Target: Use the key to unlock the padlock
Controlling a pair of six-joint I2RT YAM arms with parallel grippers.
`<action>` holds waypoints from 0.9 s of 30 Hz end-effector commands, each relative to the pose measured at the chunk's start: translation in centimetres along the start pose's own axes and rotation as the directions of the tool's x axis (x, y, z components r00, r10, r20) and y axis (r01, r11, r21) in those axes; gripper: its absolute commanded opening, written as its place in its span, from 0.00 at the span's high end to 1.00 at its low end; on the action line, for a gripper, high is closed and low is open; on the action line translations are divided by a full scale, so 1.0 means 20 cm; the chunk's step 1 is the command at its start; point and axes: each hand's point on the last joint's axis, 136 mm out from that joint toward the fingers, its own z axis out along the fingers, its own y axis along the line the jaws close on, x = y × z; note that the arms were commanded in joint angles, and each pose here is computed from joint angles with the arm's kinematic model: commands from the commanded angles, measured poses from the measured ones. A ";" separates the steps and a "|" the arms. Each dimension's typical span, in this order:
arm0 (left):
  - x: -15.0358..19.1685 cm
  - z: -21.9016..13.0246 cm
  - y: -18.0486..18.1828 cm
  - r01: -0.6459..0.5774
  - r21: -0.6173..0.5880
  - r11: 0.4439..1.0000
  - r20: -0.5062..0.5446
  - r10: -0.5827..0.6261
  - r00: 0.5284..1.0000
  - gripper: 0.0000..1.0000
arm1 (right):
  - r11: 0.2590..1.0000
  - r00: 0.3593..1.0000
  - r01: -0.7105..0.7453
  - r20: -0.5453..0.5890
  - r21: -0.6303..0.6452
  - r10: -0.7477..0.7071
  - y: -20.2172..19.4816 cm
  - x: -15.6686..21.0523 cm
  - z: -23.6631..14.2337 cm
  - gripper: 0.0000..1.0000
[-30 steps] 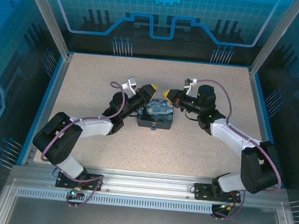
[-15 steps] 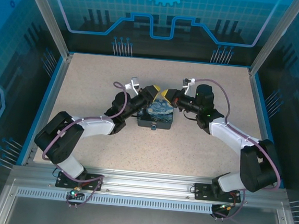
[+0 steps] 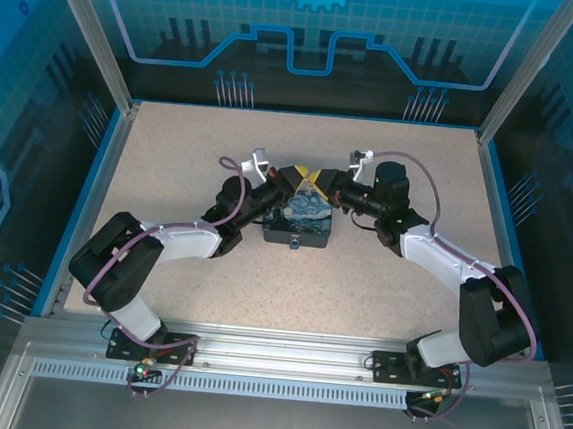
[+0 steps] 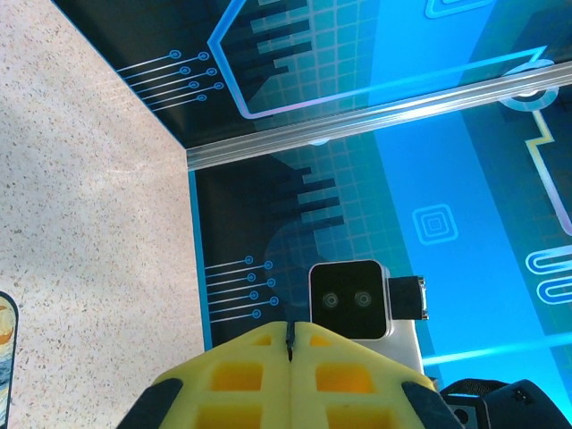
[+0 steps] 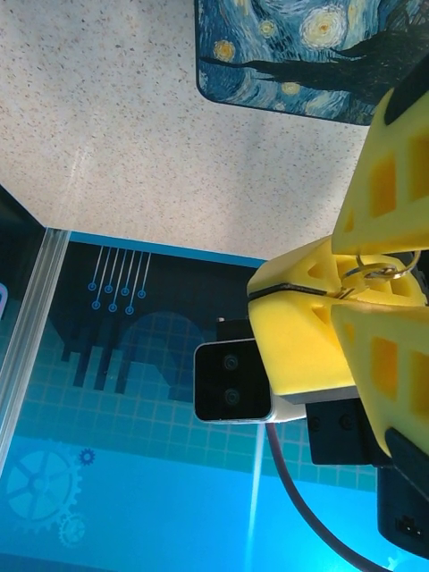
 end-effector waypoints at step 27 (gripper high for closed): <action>0.04 0.05 -0.09 -0.004 0.081 0.997 -0.063 0.009 0.998 1.00 | 0.997 0.997 0.063 -0.034 -0.041 -0.065 0.03 -0.01 -0.05 0.81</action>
